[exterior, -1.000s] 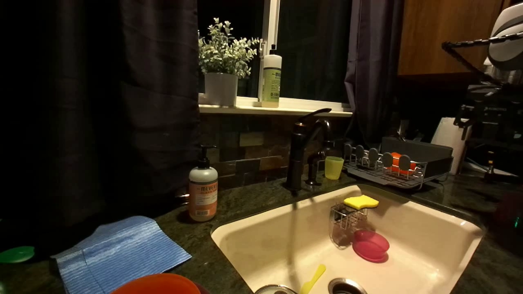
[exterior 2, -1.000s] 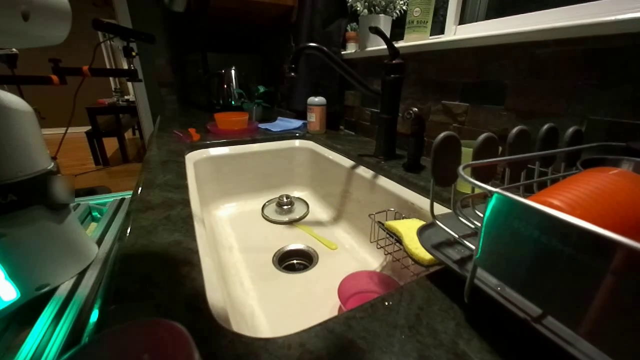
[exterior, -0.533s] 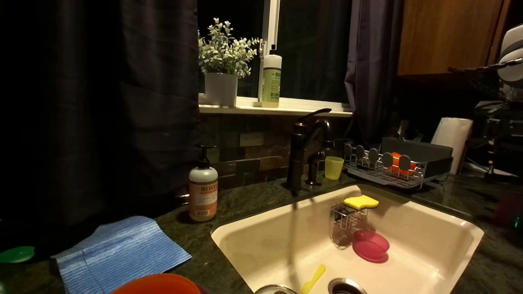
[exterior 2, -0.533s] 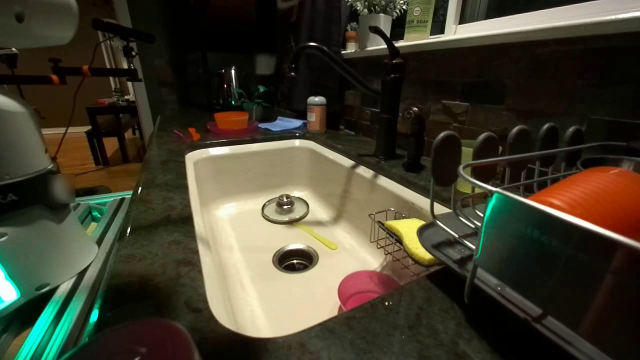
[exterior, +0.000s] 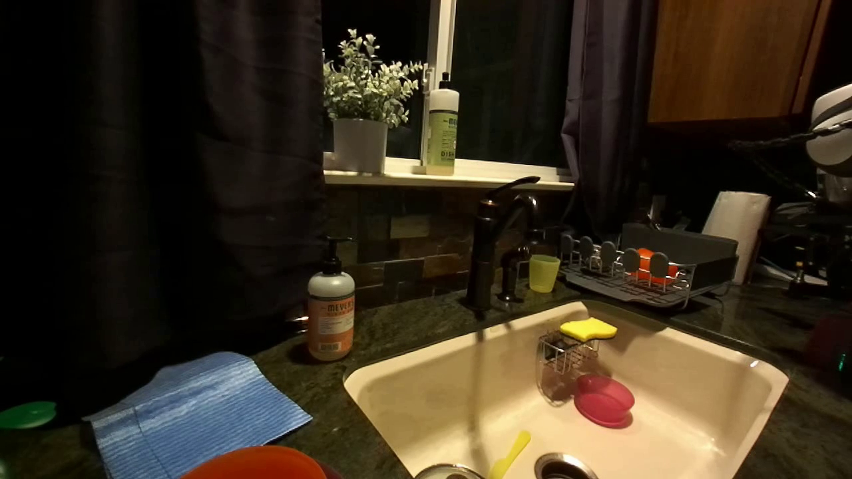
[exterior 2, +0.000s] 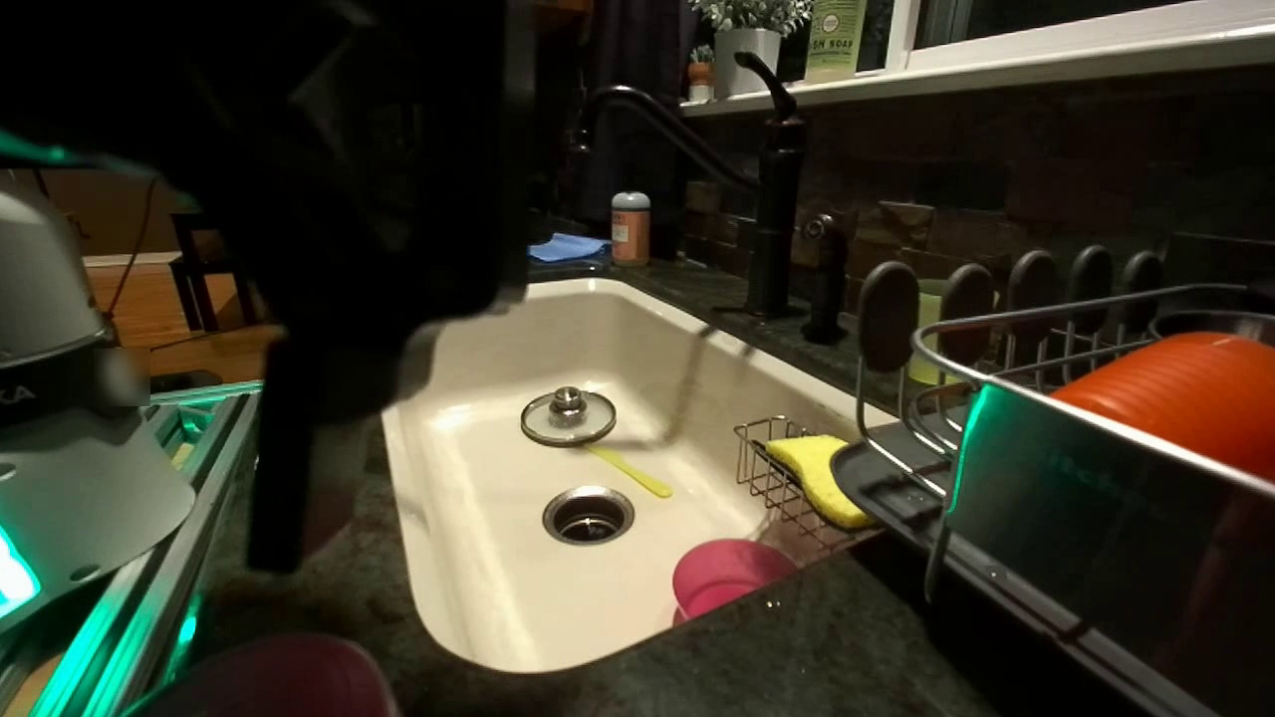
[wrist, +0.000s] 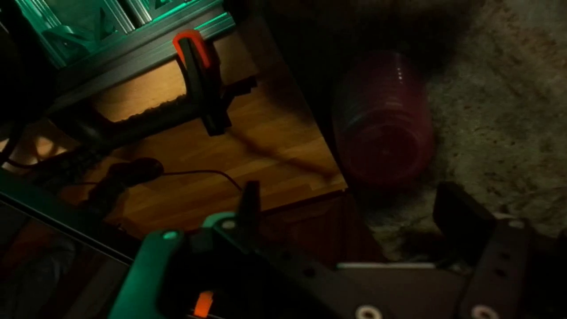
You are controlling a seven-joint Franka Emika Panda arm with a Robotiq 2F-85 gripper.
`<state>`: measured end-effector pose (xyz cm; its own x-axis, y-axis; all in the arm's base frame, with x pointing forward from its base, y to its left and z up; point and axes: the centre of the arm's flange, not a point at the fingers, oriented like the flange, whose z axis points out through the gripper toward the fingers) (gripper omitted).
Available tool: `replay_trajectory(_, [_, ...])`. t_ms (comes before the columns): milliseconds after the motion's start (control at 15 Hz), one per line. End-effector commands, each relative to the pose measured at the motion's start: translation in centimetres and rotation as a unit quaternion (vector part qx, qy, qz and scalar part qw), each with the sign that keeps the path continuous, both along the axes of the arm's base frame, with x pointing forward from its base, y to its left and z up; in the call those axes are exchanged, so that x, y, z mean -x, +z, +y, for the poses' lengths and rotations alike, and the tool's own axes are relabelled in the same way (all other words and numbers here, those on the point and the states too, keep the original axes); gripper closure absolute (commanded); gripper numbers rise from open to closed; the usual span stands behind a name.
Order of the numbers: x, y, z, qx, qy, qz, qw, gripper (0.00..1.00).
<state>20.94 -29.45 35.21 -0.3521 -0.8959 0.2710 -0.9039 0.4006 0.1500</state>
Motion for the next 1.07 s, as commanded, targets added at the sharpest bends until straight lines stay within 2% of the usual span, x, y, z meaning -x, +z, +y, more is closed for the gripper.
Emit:
replay_trajectory(0, [1.2, -2.6, 0.5, -0.007, -0.002, -0.022, 0.9997, 0.00])
replay_trajectory(400, [0.7, -4.0, 0.2, -0.010, 0.005, -0.020, 0.9997, 0.00])
replay_trajectory(667, [0.0, -5.4, 0.1, -0.006, 0.018, -0.038, 0.9991, 0.00])
replay_trajectory(1000, [-0.1, -6.8, 0.0, -0.021, 0.016, -0.009, 0.9996, 0.00])
